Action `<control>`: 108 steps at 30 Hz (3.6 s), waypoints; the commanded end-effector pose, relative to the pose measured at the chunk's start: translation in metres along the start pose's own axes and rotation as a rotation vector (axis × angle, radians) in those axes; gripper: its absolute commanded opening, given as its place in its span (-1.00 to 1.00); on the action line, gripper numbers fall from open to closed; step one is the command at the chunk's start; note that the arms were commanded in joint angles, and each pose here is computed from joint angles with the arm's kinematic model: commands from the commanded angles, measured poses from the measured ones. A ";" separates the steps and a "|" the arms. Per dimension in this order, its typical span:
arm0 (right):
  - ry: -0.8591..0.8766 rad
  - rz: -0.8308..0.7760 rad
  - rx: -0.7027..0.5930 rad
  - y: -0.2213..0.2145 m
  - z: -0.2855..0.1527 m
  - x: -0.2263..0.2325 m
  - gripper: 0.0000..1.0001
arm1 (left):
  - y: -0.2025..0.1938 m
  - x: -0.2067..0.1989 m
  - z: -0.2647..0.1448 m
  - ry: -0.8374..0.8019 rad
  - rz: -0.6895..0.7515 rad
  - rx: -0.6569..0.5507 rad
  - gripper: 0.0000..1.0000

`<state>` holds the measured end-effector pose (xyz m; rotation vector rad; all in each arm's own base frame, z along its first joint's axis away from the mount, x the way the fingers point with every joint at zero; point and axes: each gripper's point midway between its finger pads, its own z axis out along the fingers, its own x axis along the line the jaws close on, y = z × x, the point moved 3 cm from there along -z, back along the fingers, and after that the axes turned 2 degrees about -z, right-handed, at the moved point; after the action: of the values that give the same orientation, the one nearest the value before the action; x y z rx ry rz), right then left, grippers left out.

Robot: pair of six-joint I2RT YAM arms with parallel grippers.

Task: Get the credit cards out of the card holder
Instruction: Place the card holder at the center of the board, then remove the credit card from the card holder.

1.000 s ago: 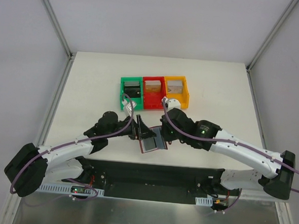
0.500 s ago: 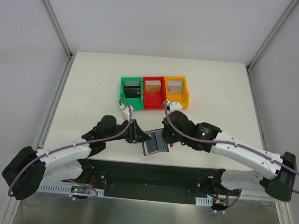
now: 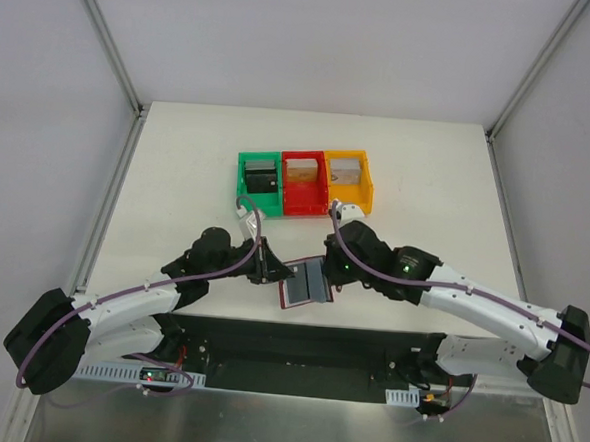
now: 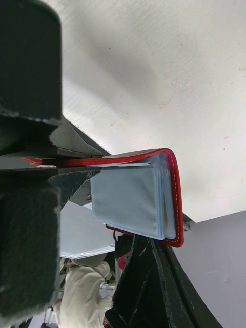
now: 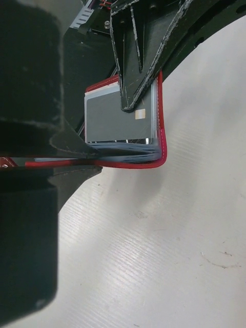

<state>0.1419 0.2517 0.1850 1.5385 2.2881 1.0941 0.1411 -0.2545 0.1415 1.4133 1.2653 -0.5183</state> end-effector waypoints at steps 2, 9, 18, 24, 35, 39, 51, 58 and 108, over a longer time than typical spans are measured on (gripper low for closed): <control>0.011 0.050 -0.033 0.002 -0.002 -0.009 -0.85 | -0.004 0.007 0.000 0.038 0.045 0.014 -1.00; -0.028 0.067 -0.014 -0.007 0.004 -0.027 -0.30 | -0.005 0.026 0.003 0.139 0.055 0.043 -1.00; 0.013 0.062 -0.024 -0.003 0.013 -0.025 -0.24 | 0.000 0.042 0.015 0.192 0.073 0.055 -1.00; 0.102 0.041 -0.016 -0.005 0.031 -0.008 -0.31 | 0.014 0.047 0.022 0.205 0.072 0.046 -1.00; 0.116 0.034 0.029 -0.017 0.080 -0.014 -0.35 | 0.025 0.058 0.031 0.257 0.067 0.059 -0.89; 0.097 0.051 0.045 -0.020 0.091 -0.022 -0.36 | 0.026 0.059 0.032 0.276 0.066 0.075 -0.75; 0.099 0.070 0.086 -0.032 0.099 -0.030 -0.39 | 0.022 0.066 0.017 0.359 0.041 0.091 -0.12; 0.092 0.075 0.081 -0.030 0.099 -0.033 -0.39 | 0.017 0.072 -0.020 0.496 0.030 0.064 0.10; 0.026 0.181 0.131 -0.060 0.125 -0.068 -0.37 | -0.021 0.108 0.016 0.619 -0.007 0.152 -0.53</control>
<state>0.2080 0.2525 0.0463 1.7641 2.3202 1.0499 0.1491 -0.2352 0.0439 1.7387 1.6982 -0.2695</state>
